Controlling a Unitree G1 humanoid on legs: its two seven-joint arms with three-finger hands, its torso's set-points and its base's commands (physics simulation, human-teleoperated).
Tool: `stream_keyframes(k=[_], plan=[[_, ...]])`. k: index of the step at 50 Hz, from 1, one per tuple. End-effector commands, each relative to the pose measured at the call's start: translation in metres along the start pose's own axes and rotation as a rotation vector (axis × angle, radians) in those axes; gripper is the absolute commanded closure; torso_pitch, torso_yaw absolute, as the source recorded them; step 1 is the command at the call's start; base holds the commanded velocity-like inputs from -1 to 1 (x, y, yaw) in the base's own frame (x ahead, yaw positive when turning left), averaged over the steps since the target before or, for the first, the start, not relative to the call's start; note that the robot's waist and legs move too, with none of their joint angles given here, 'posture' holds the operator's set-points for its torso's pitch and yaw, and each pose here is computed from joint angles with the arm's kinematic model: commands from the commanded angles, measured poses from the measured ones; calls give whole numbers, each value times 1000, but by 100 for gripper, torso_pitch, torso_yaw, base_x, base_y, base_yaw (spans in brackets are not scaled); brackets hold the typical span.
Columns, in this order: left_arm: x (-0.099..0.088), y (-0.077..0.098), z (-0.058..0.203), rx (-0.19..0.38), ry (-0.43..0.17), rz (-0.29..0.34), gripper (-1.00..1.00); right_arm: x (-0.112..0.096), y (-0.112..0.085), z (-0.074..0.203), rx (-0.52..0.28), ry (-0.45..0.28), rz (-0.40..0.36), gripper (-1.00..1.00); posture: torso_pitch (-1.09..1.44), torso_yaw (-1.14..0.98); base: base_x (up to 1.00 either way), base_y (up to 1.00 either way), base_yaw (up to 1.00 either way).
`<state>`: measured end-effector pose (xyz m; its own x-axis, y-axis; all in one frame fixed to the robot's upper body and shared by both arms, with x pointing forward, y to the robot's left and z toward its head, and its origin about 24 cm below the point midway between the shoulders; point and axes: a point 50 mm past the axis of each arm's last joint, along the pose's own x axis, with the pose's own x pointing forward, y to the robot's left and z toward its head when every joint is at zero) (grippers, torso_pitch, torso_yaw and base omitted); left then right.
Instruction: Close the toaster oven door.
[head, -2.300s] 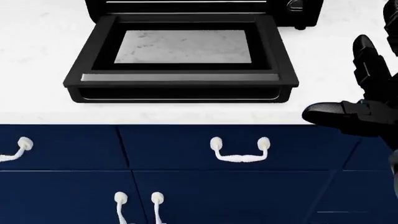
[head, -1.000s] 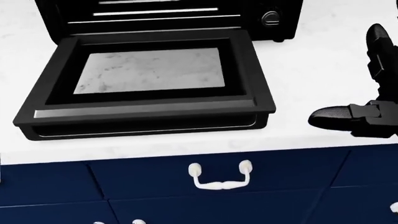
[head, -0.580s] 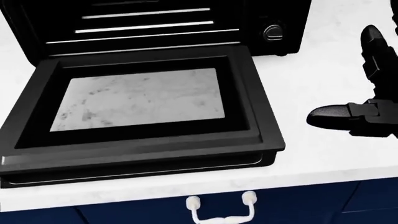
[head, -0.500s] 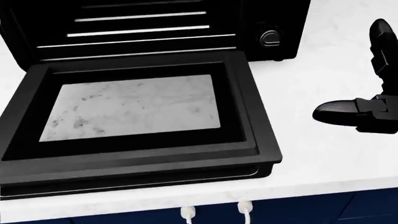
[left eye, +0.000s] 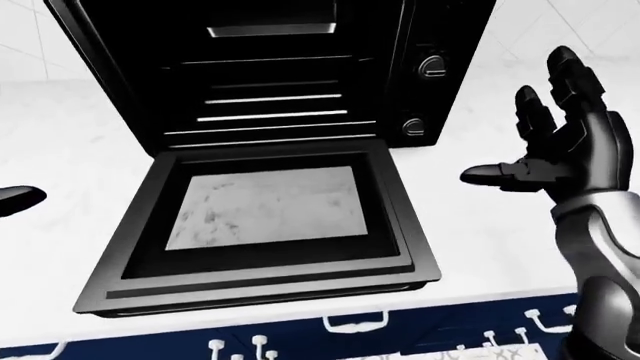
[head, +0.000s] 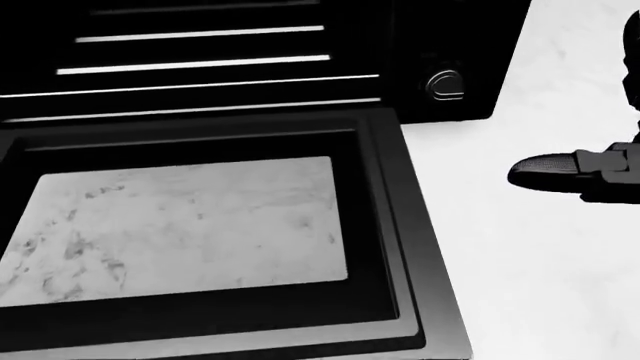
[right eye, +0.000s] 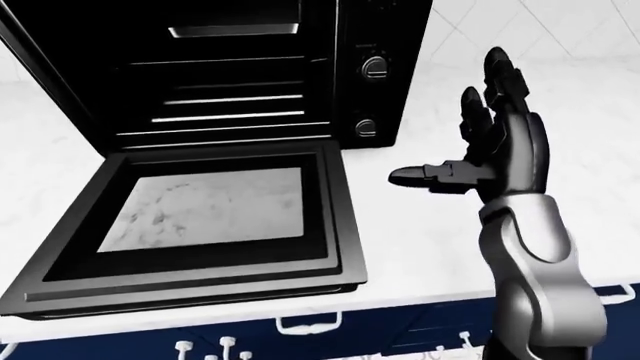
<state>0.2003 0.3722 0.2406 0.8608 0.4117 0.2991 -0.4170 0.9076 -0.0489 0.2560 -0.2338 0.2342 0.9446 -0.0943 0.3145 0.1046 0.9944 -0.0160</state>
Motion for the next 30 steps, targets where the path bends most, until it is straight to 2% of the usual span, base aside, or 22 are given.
stream_keyframes(k=[1, 4, 7, 10, 12, 20, 30], plan=[[0, -1, 21, 28, -101, -9, -100, 0, -4, 19, -105, -135, -27, -100, 0, 0, 0, 0, 0], [0, 1, 24, 30, -118, 2, -100, 0, -4, 20, -179, -170, -26, -100, 0, 0, 0, 0, 0], [0, 1, 24, 42, -134, 6, -100, -1, 0, 18, -289, -207, -12, -100, 0, 0, 0, 0, 0], [0, 3, 26, 55, -148, 13, -100, -3, 2, 15, -347, -218, 10, -100, 0, 0, 0, 0, 0], [1, 5, 26, 42, -130, 15, -100, -6, 6, 12, -376, -226, 57, -100, 0, 0, 0, 0, 0], [2, 10, 27, 34, -119, 27, -100, -9, 9, 5, -430, -226, 100, -100, 0, 0, 0, 0, 0], [3, 15, 28, 28, -122, 45, -100, -14, 19, -1, -447, -228, 154, -100, 0, 0, 0, 0, 0]])
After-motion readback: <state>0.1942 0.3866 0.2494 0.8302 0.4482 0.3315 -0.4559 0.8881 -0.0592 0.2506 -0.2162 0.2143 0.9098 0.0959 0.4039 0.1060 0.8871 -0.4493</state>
